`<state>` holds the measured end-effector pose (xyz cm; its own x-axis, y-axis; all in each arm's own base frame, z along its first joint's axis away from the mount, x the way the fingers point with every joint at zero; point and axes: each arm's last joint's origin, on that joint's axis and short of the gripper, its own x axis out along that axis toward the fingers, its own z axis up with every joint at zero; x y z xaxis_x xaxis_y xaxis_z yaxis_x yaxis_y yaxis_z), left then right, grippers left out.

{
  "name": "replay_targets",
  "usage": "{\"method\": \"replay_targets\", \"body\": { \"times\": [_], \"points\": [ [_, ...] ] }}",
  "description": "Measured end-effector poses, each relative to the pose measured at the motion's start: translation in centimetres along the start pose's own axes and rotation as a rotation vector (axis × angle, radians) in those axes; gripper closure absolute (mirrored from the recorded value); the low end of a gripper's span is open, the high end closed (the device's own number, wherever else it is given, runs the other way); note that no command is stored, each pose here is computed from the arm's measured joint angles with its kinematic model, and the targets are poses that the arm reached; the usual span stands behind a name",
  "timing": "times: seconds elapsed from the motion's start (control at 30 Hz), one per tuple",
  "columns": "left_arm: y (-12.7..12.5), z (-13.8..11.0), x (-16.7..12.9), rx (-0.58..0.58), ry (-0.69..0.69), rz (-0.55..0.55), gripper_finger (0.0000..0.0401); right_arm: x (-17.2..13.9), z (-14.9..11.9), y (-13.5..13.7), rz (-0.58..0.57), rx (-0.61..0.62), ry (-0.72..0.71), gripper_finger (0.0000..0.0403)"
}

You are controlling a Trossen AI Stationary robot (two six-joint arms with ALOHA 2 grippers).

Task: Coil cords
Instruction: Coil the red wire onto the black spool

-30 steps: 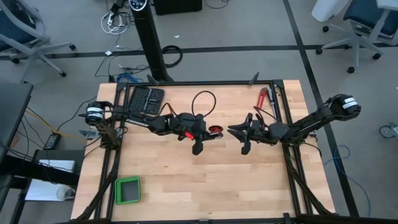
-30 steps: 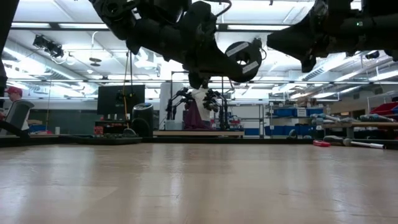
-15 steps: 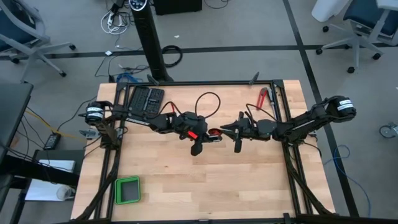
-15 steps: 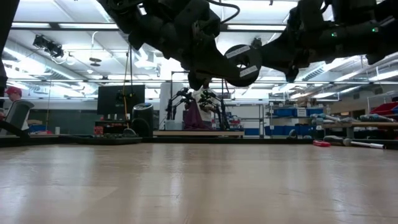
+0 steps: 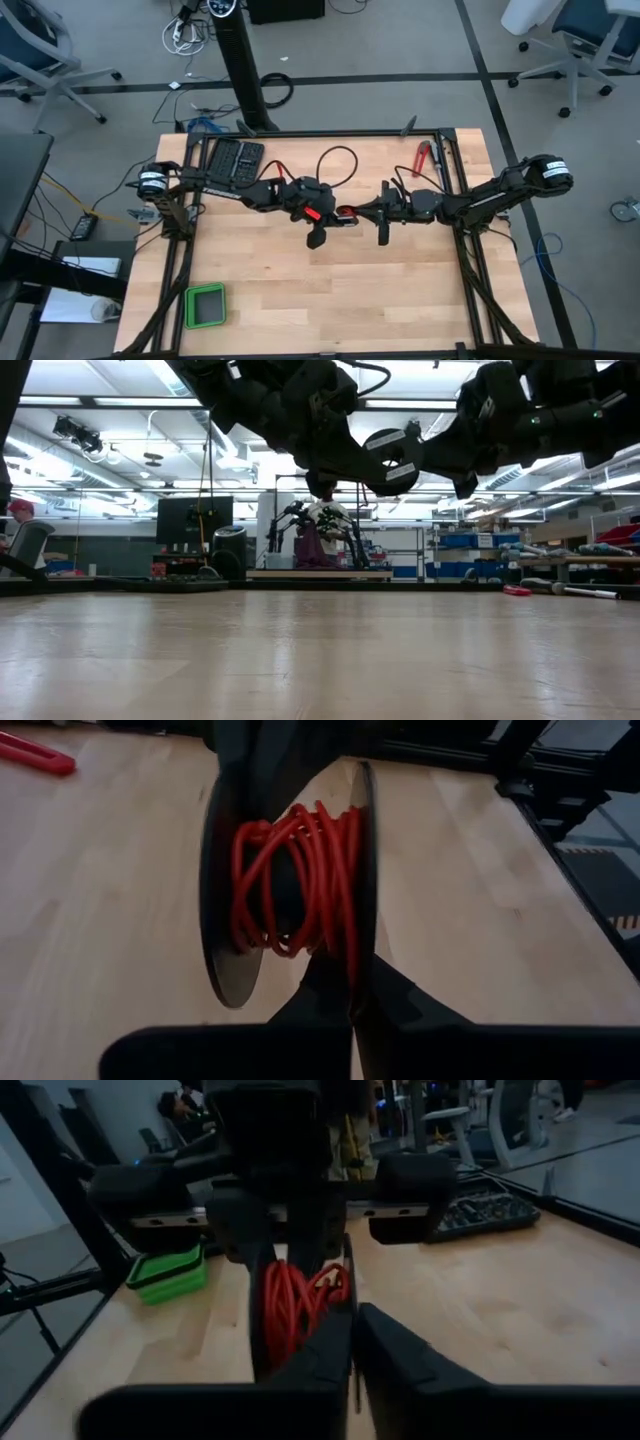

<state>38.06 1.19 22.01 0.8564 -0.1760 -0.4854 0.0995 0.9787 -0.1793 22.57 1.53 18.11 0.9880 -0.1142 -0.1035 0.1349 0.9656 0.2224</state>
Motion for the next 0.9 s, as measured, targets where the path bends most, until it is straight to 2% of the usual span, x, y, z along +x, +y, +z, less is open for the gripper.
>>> {"method": "replay_targets", "body": {
  "times": [0.27,0.53,0.63,0.9],
  "points": [
    [0.4,0.0,-0.1,-0.006,0.011,0.009,0.0373,0.0,-0.2,-0.1,-0.017,-0.010,0.017,0.0399],
    [0.7,0.1,-0.2,-0.017,0.001,0.019,0.0265,0.0,-0.1,-0.1,-0.021,-0.029,0.010,0.0401],
    [0.6,0.4,-0.5,-0.014,-0.016,0.019,0.0236,-0.1,-0.1,0.1,-0.039,-0.056,-0.017,0.0401],
    [0.3,2.5,-3.0,0.012,-0.098,0.035,0.0224,-2.1,-1.6,-0.4,-0.027,-0.047,-0.098,0.0402]
  ]
}}
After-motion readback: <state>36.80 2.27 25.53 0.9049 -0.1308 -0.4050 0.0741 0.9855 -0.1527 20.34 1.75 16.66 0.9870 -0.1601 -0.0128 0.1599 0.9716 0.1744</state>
